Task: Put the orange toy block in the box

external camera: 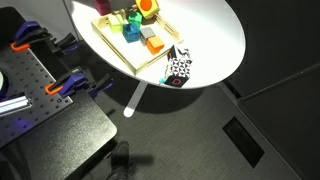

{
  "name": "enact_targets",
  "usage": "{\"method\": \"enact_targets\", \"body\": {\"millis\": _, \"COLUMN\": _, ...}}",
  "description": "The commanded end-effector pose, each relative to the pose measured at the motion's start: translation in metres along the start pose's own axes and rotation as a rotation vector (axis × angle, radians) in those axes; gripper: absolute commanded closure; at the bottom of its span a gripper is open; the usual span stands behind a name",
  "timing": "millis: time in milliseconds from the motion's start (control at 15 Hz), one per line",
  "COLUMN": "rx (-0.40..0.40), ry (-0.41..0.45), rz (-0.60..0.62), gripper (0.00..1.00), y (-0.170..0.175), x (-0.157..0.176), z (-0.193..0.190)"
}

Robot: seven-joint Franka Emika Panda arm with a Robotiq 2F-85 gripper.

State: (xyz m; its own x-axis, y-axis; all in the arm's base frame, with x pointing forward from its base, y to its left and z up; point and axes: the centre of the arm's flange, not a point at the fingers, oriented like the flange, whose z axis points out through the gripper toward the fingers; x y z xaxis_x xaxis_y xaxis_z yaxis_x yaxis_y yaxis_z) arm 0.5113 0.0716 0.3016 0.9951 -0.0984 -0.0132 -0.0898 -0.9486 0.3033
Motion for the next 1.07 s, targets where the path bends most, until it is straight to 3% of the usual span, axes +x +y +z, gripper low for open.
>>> {"method": "enact_targets", "body": {"millis": 0, "rx": 0.066, "ry": -0.002, "rz": -0.065, "gripper": 0.00, "y": 0.014, "x": -0.032, "z": -0.023}}
{"method": "enact_targets", "body": {"millis": 467, "rx": 0.196, "ry": -0.041, "rz": -0.208, "gripper": 0.00, "y": 0.015, "x": -0.055, "z": -0.039}}
{"method": "enact_targets", "body": {"millis": 1000, "rx": 0.198, "ry": -0.055, "rz": -0.186, "gripper": 0.00, "y": 0.009, "x": -0.056, "z": -0.040}}
